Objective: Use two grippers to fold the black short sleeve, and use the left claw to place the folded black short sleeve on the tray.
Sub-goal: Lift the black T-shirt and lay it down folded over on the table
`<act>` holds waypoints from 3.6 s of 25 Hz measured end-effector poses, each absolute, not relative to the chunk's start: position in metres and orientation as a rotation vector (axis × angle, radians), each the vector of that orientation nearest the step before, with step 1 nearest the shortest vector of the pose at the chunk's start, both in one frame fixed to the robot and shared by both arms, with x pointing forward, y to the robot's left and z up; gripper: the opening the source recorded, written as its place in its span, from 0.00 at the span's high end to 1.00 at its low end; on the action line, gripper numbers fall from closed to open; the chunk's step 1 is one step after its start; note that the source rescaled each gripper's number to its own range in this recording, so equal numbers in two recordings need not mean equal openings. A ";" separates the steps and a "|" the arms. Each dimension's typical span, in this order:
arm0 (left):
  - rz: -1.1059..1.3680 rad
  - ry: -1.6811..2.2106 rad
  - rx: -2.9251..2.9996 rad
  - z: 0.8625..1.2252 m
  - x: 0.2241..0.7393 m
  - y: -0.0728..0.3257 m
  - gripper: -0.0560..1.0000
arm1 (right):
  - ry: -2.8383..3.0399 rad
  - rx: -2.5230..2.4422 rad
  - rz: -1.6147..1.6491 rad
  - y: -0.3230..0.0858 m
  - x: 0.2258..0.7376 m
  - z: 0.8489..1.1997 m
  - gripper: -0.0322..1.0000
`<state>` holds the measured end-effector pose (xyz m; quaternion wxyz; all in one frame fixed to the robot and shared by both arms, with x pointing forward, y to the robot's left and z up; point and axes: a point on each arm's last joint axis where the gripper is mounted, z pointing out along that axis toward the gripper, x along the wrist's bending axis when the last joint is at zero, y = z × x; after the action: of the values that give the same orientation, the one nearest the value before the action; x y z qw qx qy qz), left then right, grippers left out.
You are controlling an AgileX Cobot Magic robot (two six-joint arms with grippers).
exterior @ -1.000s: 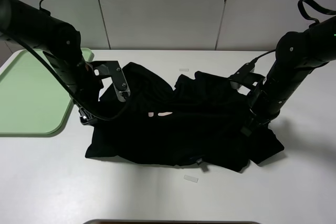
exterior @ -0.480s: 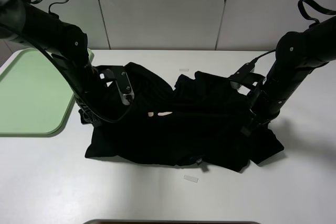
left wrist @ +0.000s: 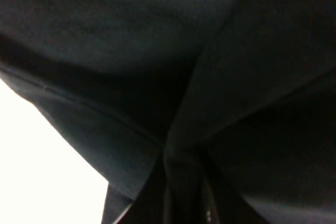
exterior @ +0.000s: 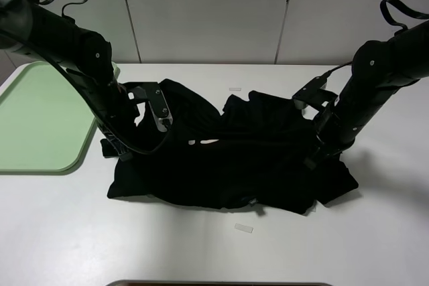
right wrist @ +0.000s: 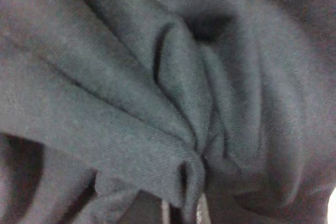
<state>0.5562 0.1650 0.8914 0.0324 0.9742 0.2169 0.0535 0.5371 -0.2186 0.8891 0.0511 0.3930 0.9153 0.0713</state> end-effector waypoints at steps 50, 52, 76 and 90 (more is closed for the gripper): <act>0.519 0.745 1.972 1.191 0.369 0.213 0.94 | 1.992 1.136 0.954 -0.257 0.377 1.209 0.96; 0.529 0.722 1.934 1.202 0.362 0.215 0.94 | 1.992 1.138 0.961 -0.259 0.369 1.223 0.96; 0.618 1.003 2.625 1.046 0.534 0.183 0.94 | 2.371 1.296 0.186 -0.225 0.588 1.038 0.96; 0.925 0.974 2.594 1.031 0.565 0.182 0.94 | 2.223 1.127 0.172 -0.221 0.624 1.007 0.96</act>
<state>0.5654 0.1816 1.0306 0.1101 0.8826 0.3314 0.3149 0.6244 -0.2215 1.0067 0.3161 0.4280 0.8442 0.0653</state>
